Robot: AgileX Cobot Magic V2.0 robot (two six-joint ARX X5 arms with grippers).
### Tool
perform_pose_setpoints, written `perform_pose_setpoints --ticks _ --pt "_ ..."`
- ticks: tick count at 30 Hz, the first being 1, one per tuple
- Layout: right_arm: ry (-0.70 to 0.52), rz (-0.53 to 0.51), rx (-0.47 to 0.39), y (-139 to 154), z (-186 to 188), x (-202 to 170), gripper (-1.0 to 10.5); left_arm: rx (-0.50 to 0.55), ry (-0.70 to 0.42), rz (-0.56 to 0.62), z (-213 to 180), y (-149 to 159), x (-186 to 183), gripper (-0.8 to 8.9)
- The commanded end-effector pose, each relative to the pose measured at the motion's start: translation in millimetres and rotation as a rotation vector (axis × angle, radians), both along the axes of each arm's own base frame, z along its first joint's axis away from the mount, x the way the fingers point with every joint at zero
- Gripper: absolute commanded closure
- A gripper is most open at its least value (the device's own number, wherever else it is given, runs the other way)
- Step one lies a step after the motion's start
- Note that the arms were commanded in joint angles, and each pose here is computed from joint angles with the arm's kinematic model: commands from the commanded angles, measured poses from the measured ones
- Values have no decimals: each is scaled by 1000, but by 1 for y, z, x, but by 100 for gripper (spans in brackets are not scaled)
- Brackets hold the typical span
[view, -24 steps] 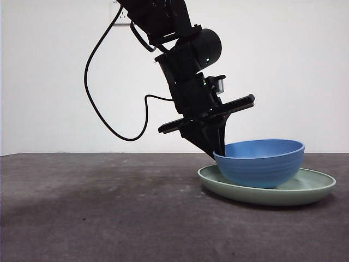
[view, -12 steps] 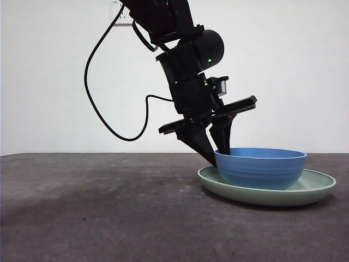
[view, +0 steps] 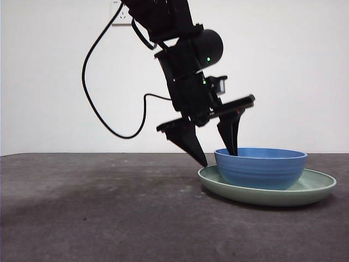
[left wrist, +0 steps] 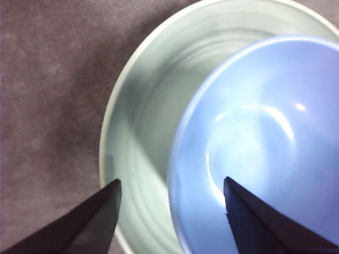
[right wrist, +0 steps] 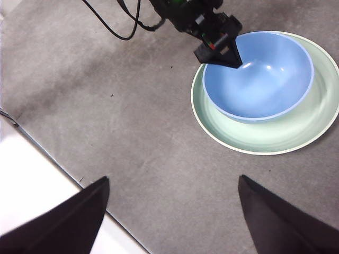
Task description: Pick up the blue bowl, put it on the green plate, put it on desk
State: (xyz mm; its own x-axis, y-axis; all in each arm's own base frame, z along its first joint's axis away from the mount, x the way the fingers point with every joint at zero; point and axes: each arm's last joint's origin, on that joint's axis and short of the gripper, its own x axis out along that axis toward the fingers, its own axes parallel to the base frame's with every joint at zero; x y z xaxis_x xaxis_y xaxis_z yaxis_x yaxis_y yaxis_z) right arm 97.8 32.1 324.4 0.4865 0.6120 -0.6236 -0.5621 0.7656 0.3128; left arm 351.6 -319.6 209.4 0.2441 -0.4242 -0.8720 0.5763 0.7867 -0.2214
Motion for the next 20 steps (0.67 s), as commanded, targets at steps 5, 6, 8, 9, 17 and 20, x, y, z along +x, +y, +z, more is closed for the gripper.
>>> perform_pose_setpoints --ticks 5,6,8,9,17,20 --pt "-11 -1 9 0 5 0 558 -132 -190 -5 94 27 -11 494" --pt "-11 0 9 0 5 0 558 -147 -211 -1 106 32 -15 494" --pt "-12 0 9 0 5 0 558 -184 -261 11 132 46 -22 494" --pt "-12 0 9 0 5 0 558 -200 -283 18 144 53 -25 494" --pt "-13 -1 8 0 5 0 558 -271 -441 30 223 112 -71 494" --pt "-13 0 8 0 5 0 558 -266 -461 39 235 131 -87 494"
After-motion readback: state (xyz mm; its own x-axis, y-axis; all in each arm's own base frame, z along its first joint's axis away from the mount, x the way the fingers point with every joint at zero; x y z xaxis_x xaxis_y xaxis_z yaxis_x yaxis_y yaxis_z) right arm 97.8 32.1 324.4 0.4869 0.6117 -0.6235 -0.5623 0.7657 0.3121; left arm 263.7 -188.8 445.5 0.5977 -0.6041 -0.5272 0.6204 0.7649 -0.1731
